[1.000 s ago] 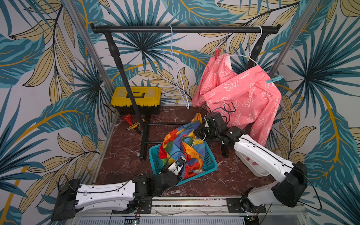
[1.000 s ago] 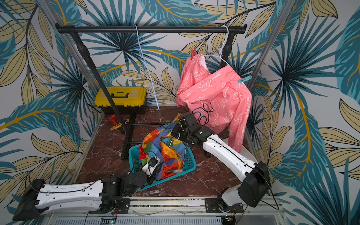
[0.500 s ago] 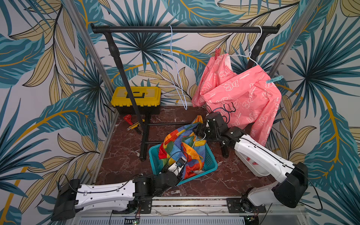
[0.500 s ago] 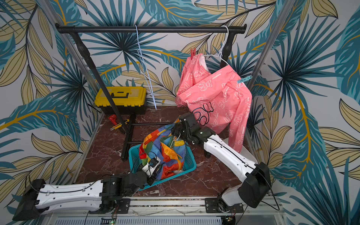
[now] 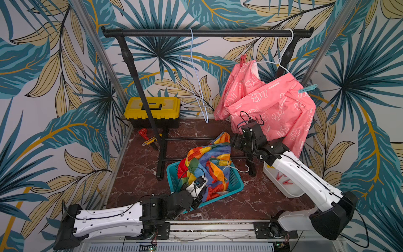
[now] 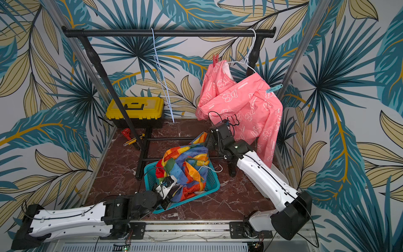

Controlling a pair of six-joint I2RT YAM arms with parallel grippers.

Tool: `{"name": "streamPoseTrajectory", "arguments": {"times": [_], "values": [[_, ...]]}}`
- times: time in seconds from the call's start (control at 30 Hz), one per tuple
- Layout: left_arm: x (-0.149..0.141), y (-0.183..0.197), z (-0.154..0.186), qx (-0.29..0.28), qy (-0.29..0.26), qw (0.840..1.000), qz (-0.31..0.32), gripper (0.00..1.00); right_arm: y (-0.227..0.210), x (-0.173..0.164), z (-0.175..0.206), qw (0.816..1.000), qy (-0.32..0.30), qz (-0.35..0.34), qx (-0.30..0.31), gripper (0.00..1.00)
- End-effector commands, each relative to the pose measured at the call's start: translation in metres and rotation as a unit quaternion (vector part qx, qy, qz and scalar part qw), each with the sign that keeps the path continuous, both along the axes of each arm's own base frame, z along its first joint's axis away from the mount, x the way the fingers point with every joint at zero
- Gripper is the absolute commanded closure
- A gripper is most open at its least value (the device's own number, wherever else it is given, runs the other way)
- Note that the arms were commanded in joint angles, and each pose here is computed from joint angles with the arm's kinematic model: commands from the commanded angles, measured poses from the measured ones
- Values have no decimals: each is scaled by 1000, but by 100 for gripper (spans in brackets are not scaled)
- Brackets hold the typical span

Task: Remove the clothespins securing jackets to the hanger
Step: Remove the clothespin from the hanger, then place the clothespin in the storage box.

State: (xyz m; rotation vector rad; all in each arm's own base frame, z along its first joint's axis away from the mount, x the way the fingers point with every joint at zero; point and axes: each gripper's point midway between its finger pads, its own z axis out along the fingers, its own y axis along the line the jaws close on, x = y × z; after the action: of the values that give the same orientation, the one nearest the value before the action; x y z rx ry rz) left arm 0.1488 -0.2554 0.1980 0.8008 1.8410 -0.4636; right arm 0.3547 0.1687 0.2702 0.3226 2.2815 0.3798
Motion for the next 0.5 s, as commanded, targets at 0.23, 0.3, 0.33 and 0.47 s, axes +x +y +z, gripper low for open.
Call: {"name": "streamPoseTrajectory", "arguments": {"times": [0.23,0.3,0.33,0.47], "values": [[18,36,63,-107,34,992,65,100,20,-38,19,984,-48,153,-73,35],[26,43,73,-141,70,985,68,100,26,-50,17,978,-57,188,-68,36],[30,47,78,-160,87,981,65,100,30,-56,15,974,-56,209,-65,36],[45,53,92,-214,167,961,55,100,58,-82,3,951,-56,292,-85,36]]}}
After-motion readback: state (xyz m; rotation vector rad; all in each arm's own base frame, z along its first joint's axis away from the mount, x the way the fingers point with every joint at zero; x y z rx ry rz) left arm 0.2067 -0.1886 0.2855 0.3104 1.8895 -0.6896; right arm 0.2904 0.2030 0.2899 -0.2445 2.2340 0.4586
